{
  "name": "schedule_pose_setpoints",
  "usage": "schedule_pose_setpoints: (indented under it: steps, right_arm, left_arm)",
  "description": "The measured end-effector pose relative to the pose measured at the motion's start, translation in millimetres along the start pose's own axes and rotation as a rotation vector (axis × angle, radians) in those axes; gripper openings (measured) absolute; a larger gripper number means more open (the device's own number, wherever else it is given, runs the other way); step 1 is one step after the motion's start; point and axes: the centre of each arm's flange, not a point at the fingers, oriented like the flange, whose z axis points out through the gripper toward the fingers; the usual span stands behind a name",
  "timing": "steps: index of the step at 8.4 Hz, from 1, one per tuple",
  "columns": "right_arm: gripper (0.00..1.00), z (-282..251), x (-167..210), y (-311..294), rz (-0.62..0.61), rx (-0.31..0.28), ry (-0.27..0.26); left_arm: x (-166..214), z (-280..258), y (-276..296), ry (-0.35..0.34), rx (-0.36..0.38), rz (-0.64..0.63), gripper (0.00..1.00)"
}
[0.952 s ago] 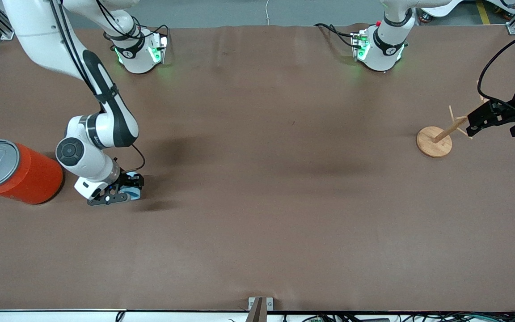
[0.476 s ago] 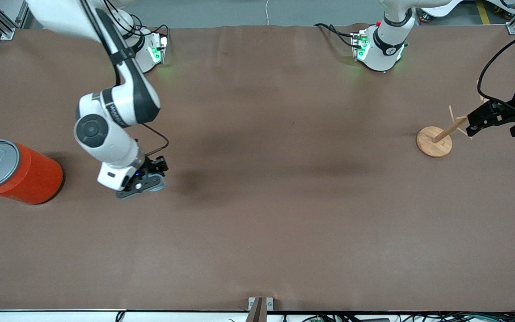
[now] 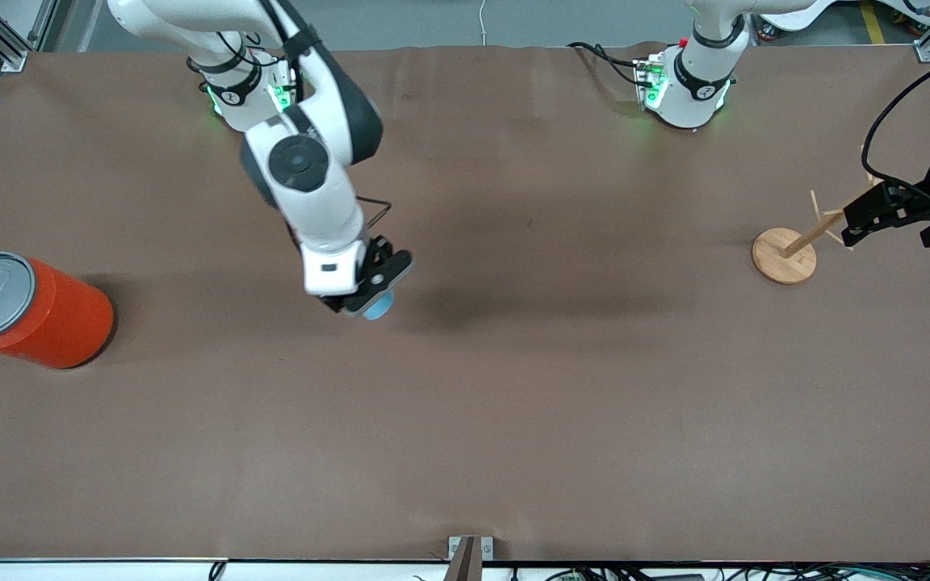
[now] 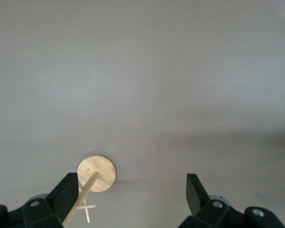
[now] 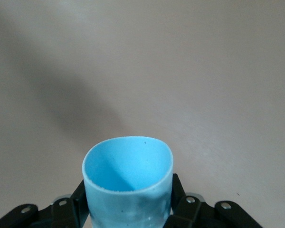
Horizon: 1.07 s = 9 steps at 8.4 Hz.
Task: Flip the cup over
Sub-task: 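Lift the cup with the right gripper and carry it toward the table middle, then tilt the cup sideways with the right gripper while the left gripper approaches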
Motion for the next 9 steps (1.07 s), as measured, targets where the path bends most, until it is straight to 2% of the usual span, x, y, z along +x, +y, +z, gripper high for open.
schedule_pose_setpoints:
  steps: [2, 4, 7, 9]
  right_arm:
    - [0.67, 9, 22, -41, -0.190, -0.004, 0.007]
    - [0.67, 32, 49, -79, -0.377, -0.031, 0.013]
    - [0.67, 87, 73, -144, -0.531, -0.072, 0.090]
    - [0.67, 110, 81, -169, -0.593, -0.090, 0.095]
  left_arm:
    - [0, 0, 0, 0.000, 0.000, 0.000, 1.00]
    - [0, 0, 0, 0.000, 0.000, 0.000, 1.00]
    - [2, 7, 11, -0.014, 0.001, 0.020, 1.00]
    - [6, 16, 17, -0.030, 0.005, 0.030, 1.00]
